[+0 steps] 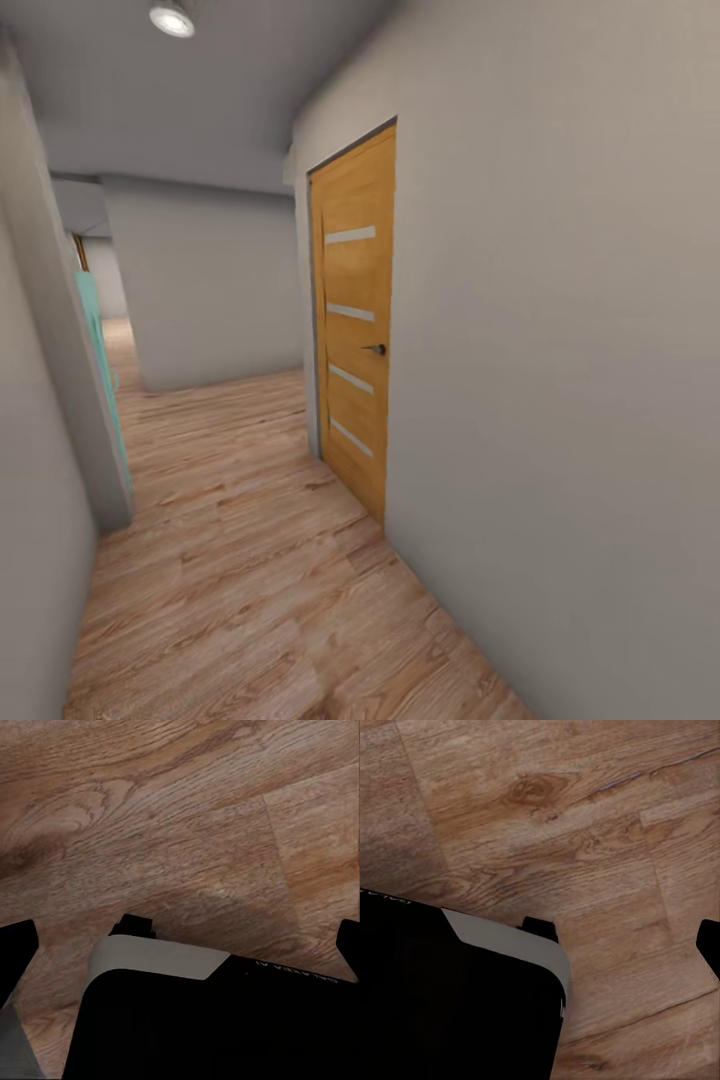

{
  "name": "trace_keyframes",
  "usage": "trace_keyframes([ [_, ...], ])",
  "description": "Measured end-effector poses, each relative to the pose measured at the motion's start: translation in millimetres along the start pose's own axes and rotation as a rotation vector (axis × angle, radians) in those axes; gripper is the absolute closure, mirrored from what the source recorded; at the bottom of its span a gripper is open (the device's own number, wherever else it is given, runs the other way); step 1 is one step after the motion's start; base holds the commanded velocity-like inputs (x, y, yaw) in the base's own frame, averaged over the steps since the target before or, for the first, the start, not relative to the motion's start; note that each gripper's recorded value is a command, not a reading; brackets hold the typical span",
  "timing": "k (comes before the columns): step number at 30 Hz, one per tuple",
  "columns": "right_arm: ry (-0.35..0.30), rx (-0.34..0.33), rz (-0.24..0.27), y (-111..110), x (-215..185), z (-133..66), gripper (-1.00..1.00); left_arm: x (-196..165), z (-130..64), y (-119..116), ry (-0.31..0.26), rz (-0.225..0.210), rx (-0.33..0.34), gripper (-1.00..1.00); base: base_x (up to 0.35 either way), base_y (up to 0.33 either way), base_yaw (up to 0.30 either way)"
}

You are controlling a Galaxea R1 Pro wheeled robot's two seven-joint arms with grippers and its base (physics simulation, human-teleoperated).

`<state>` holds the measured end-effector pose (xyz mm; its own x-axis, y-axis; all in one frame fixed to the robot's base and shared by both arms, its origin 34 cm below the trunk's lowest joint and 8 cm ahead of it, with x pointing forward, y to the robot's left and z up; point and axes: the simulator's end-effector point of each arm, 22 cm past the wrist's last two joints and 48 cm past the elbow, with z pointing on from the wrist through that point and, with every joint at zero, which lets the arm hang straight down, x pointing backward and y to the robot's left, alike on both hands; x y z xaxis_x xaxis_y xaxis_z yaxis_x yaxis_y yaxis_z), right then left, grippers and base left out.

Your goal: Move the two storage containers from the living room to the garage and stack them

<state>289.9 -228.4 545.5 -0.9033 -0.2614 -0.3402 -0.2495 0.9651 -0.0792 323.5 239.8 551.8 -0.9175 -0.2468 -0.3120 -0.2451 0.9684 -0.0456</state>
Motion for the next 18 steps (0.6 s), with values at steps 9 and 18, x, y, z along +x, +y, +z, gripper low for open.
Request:
trace_keyframes([
  [9,0.005,0.007,0.049,-3.2,1.5,0.0,-1.0,-0.3,-0.7,9.5,-0.003,0.008,-0.061,-1.0,0.0,0.0,0.298],
  [18,0.004,0.008,0.052,-2.7,1.3,-0.2,-1.0,0.6,-1.0,9.0,-0.001,0.003,-0.061,-1.0,0.13,0.0,0.232],
])
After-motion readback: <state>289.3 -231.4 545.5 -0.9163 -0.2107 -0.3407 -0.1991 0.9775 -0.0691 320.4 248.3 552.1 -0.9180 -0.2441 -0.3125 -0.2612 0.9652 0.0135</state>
